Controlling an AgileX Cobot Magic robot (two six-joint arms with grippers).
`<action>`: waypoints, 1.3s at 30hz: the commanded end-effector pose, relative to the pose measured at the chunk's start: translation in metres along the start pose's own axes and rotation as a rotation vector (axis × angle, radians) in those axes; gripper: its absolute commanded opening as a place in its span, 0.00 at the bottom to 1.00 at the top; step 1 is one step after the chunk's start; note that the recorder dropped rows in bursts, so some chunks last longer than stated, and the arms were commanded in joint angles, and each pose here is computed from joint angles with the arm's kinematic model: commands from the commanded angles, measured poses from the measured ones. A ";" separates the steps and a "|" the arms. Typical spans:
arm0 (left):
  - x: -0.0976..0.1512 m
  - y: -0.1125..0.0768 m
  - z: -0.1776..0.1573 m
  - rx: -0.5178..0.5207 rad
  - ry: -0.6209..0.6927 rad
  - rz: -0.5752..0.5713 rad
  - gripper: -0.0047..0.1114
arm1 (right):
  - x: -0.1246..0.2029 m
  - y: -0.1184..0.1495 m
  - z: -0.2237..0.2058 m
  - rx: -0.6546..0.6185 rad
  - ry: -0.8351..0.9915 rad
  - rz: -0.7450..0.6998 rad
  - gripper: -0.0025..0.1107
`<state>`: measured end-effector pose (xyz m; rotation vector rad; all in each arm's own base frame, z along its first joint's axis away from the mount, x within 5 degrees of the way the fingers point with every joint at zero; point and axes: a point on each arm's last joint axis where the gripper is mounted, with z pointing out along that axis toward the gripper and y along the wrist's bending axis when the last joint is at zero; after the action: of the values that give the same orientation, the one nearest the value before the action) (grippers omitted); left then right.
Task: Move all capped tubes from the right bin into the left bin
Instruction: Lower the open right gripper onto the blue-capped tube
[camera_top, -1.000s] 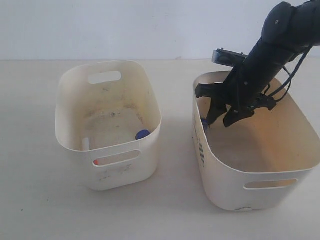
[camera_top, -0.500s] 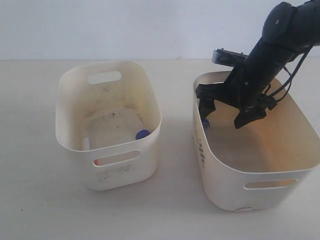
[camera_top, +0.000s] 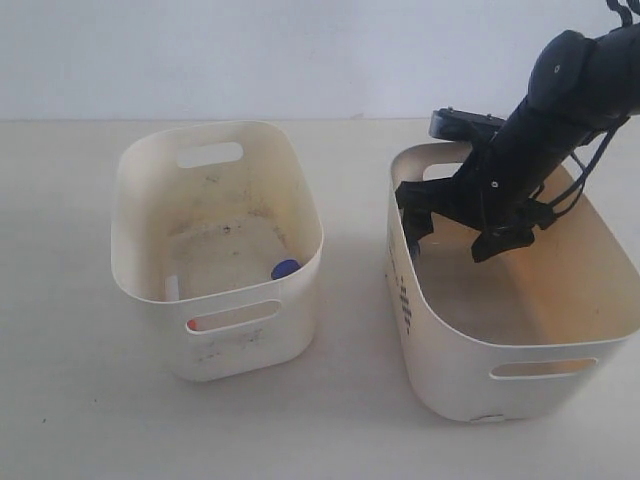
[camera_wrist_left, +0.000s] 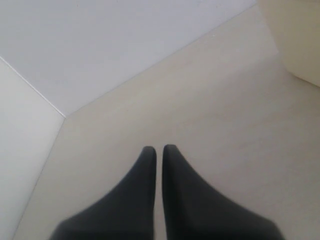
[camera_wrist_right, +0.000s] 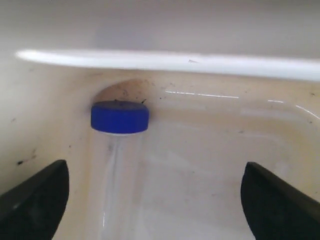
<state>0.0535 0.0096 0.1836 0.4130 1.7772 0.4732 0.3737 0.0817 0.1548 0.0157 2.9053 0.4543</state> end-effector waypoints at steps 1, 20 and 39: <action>-0.001 0.001 0.000 0.001 -0.006 -0.004 0.08 | 0.007 -0.002 0.004 0.001 0.049 0.010 0.79; -0.001 0.001 0.000 0.001 -0.006 -0.004 0.08 | 0.006 0.011 -0.031 -0.032 0.097 -0.033 0.78; -0.001 0.001 0.000 0.001 -0.006 -0.004 0.08 | 0.031 0.004 0.000 -0.014 0.093 0.017 0.78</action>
<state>0.0535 0.0096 0.1836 0.4130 1.7772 0.4732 0.3442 0.0817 0.1543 0.0312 2.9889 0.4877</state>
